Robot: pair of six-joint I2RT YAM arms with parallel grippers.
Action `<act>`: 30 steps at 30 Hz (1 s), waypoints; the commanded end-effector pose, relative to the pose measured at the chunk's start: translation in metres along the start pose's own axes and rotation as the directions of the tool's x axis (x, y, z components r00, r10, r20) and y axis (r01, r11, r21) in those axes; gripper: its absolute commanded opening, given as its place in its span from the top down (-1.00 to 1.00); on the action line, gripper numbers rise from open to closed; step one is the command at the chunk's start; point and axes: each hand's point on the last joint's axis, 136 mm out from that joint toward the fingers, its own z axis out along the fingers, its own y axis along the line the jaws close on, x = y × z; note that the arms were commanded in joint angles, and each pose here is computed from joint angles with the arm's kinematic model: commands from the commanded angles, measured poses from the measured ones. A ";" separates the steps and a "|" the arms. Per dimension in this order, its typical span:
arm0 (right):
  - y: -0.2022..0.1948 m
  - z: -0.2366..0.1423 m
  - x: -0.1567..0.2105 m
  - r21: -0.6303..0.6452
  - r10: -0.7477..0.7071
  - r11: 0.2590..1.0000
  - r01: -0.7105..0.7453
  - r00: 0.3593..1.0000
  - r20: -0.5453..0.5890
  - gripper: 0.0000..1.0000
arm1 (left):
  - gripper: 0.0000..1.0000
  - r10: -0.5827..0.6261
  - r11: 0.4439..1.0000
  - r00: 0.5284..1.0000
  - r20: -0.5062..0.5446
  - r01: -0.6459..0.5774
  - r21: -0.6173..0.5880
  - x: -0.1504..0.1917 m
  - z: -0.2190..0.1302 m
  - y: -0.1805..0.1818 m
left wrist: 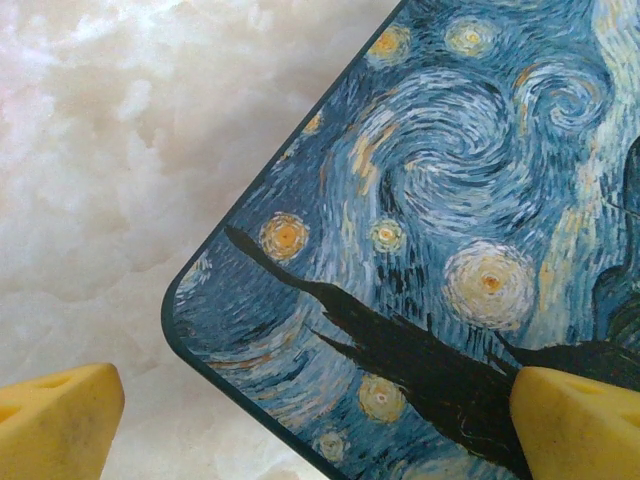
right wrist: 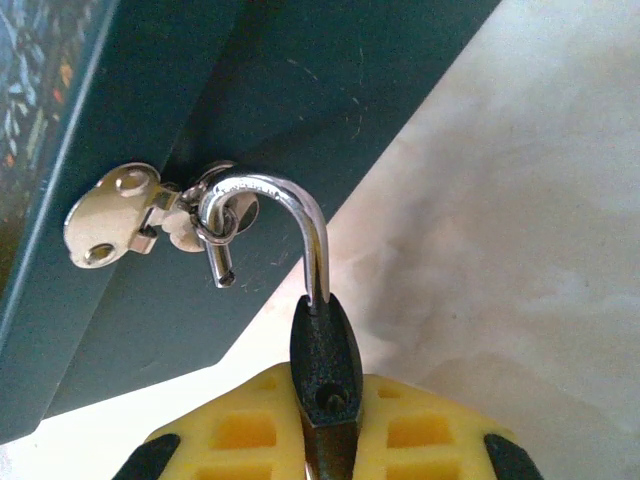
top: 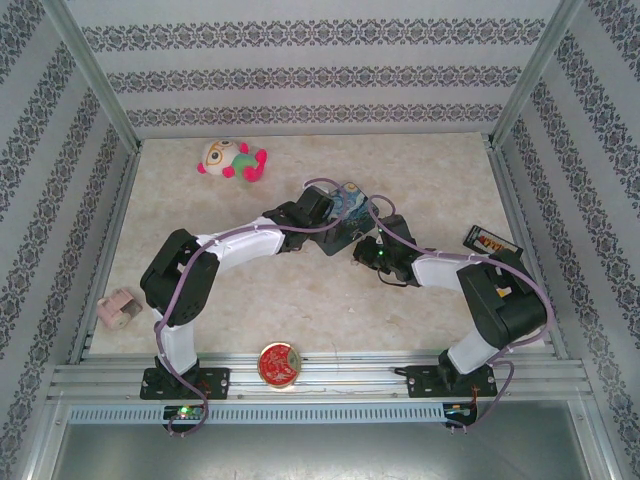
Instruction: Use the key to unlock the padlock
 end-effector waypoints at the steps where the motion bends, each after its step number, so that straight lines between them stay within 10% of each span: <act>1: 0.007 0.002 -0.007 -0.057 0.017 0.998 -0.015 1.000 0.021 0.96 | -0.98 0.099 0.993 0.986 -0.135 -0.107 -0.057 0.047 0.005 0.014; 30: 0.019 0.007 -0.016 -0.161 0.074 0.985 -0.067 0.997 0.037 1.00 | -0.98 0.096 0.992 0.986 -0.135 -0.107 -0.071 0.052 0.003 0.020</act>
